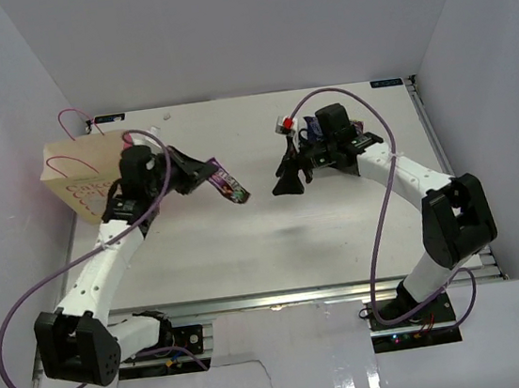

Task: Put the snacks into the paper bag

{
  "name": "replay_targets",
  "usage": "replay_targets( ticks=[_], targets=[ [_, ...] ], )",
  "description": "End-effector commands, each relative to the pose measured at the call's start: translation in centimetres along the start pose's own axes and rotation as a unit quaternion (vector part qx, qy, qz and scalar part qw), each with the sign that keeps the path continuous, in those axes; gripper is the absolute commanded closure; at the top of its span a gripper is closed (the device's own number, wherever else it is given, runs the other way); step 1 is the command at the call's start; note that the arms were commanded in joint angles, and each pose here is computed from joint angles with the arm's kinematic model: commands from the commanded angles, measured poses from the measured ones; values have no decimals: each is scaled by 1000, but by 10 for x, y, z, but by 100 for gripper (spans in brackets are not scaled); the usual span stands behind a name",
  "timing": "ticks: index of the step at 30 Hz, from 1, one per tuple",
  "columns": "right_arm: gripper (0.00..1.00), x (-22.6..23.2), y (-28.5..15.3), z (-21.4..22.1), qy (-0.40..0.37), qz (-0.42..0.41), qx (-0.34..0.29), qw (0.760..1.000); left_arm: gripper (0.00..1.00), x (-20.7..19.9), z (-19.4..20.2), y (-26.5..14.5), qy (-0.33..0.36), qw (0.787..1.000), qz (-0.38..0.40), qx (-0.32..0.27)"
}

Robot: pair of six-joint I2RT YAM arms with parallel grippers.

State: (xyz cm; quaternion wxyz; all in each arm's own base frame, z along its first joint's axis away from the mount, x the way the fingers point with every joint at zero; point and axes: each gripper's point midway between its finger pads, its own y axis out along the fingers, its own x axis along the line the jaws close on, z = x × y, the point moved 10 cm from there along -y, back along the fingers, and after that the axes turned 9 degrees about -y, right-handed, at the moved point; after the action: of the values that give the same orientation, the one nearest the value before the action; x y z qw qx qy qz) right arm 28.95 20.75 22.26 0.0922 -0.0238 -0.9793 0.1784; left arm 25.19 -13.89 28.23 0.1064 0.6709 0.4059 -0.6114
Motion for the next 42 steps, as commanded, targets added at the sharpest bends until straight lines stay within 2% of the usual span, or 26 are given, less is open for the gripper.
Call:
replay_targets(
  ticks=[1,3,4,5,6,7,9,12,19,24,25,26,27,28,29,30,31,33,34,36,37,39,41,42],
  targets=[
    [21,-10,-35,-31,-88,98,6,991,100,-36,-50,-57,59,989,-12,-132],
    [0,-13,-43,-32,-123,133,21,983,100,-43,-70,-75,75,979,-46,-186],
    [10,-17,-46,-26,-125,160,38,978,100,-46,-84,-86,75,970,-65,-222],
    [10,-19,-47,-22,-124,171,47,976,100,-68,-93,-99,89,960,-62,-257],
    [10,-23,-47,-17,-111,182,55,975,100,-65,-103,-110,82,949,-99,-289],
    [10,-26,-49,-12,-97,183,62,976,100,-73,-118,-122,81,926,-126,-348],
    [10,-30,-50,-1,-56,162,61,983,100,-67,-135,-134,62,890,-179,-414],
    [10,-27,-53,5,-44,167,55,983,100,-65,-162,-147,28,856,-216,-469],
    [10,-26,-61,3,-64,192,62,977,100,-51,-189,-146,8,832,-236,-501],
    [10,-27,-70,-5,-117,220,68,966,100,-30,-210,-138,-10,831,-250,-496],
    [10,-29,-72,-5,-126,234,77,961,96,-26,-213,-136,-14,834,-250,-492],
    [10,-32,-74,-4,-136,243,85,957,84,-24,-213,-135,-17,835,-249,-490],
    [10,-34,-76,-3,-145,253,94,952,67,-26,-214,-136,-12,837,-241,-490],
    [10,-41,-81,-3,-170,290,114,935,33,-29,-211,-136,-3,844,-230,-485],
    [10,-46,-82,3,-175,304,134,927,20,-30,-210,-137,0,846,-226,-483],
    [10,-50,-84,7,-185,318,152,917,12,-32,-208,-138,4,847,-221,-483],
    [10,-57,-92,10,-207,356,189,892,4,-38,-204,-141,11,851,-209,-481],
    [10,-63,-96,22,-222,369,236,871,3,-44,-200,-145,17,855,-197,-480],
    [10,-65,-101,27,-244,372,276,852,2,-51,-195,-148,24,862,-180,-474],
    [10,-65,-104,40,-255,365,314,838,2,-57,-188,-150,30,870,-158,-467],
    [10,-66,-108,45,-279,356,351,820,2,-65,-178,-152,44,887,-126,-443],
    [10,-66,-115,62,-295,333,380,811,2,-66,-169,-147,62,905,-86,-412],
    [8,-73,-118,68,-315,308,377,815,2,-77,-154,-143,94,929,-11,-357],
    [6,-80,-125,66,-315,310,368,818,2,-69,-146,-132,92,942,8,-322]
  ],
)
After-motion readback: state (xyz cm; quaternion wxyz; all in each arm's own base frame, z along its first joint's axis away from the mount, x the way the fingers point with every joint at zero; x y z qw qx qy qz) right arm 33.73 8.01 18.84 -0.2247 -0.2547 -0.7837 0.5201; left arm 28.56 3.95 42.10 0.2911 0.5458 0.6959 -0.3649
